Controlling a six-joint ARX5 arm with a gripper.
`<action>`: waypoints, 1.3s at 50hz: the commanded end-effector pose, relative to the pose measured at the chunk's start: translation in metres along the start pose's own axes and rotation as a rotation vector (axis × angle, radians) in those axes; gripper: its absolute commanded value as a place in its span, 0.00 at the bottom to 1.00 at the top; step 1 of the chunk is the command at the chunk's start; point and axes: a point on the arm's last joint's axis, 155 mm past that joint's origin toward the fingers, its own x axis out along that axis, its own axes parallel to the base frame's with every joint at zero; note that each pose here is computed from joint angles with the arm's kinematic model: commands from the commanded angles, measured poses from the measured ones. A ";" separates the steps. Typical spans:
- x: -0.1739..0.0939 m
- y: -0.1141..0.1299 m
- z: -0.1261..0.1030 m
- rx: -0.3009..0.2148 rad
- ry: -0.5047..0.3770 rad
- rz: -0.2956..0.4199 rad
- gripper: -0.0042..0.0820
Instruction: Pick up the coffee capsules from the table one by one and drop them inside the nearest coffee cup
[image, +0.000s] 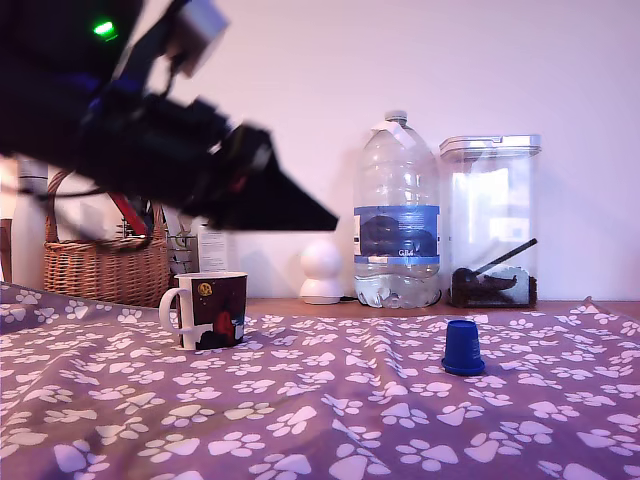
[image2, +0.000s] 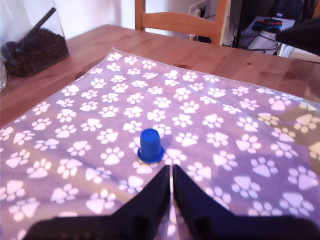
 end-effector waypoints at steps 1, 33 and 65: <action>-0.005 -0.004 -0.003 0.008 -0.024 -0.001 0.05; 0.013 -0.014 -0.028 -0.089 -0.083 -0.010 0.65; 0.035 -0.005 -0.039 -0.140 -0.097 0.076 0.81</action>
